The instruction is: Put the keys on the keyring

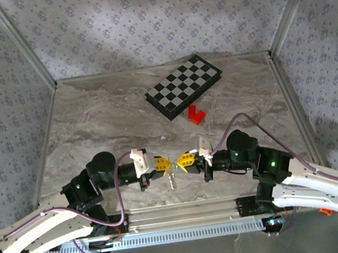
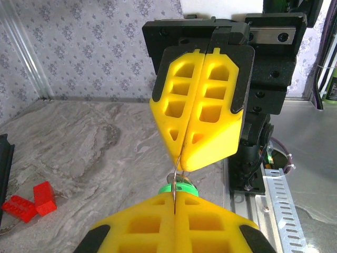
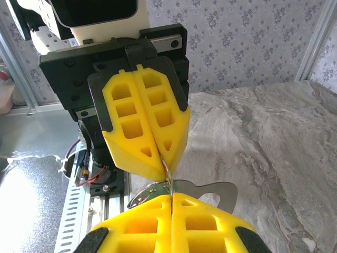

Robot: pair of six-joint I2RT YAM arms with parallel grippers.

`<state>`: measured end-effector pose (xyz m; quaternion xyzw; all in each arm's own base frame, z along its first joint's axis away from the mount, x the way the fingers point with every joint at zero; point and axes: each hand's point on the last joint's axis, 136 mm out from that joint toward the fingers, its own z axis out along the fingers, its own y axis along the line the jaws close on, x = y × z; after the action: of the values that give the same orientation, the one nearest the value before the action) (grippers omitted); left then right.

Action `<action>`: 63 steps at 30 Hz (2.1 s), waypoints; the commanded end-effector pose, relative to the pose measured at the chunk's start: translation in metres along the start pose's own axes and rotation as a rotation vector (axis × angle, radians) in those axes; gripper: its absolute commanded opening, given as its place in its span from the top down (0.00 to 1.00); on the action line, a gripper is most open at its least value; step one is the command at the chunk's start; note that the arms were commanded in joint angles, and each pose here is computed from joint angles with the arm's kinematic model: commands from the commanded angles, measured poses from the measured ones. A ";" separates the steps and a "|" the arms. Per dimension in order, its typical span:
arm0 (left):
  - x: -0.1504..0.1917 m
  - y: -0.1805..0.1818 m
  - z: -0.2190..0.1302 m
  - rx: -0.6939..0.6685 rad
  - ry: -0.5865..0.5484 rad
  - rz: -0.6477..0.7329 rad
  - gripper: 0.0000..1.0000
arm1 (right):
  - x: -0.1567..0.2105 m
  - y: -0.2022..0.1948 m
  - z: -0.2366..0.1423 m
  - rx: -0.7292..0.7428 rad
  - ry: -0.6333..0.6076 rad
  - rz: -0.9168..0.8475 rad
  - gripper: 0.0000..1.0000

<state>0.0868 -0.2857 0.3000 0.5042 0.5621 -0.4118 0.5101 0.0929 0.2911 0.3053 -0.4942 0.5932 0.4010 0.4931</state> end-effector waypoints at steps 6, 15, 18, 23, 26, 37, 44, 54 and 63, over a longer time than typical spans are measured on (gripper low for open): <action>-0.026 -0.004 -0.003 0.022 -0.077 0.039 1.00 | -0.008 0.004 0.002 -0.024 -0.030 -0.021 1.00; -0.024 -0.003 -0.002 0.018 -0.073 0.040 1.00 | -0.007 0.006 0.004 -0.037 -0.025 -0.020 1.00; -0.023 -0.003 -0.002 0.019 -0.071 0.041 1.00 | -0.005 0.006 0.005 -0.040 -0.021 -0.019 1.00; -0.024 -0.003 -0.003 0.018 -0.074 0.042 1.00 | -0.006 0.005 0.005 -0.039 -0.021 -0.020 1.00; -0.024 -0.003 -0.003 0.018 -0.074 0.042 1.00 | -0.005 0.005 0.005 -0.039 -0.020 -0.020 1.00; -0.016 -0.001 0.004 0.016 -0.022 0.026 1.00 | -0.008 0.006 0.003 -0.043 -0.025 -0.037 1.00; -0.018 -0.001 0.004 0.017 -0.019 0.023 1.00 | -0.004 0.007 0.003 -0.046 -0.011 -0.046 1.00; -0.022 0.001 0.007 0.016 -0.017 0.012 1.00 | 0.003 0.008 0.004 -0.044 0.009 -0.084 1.00; -0.023 0.008 0.007 -0.026 -0.020 0.012 1.00 | 0.012 0.006 0.005 -0.019 0.045 -0.124 1.00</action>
<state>0.0919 -0.2935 0.2914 0.5105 0.5813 -0.4017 0.4900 0.0926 0.2940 0.2941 -0.5300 0.5794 0.3668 0.4988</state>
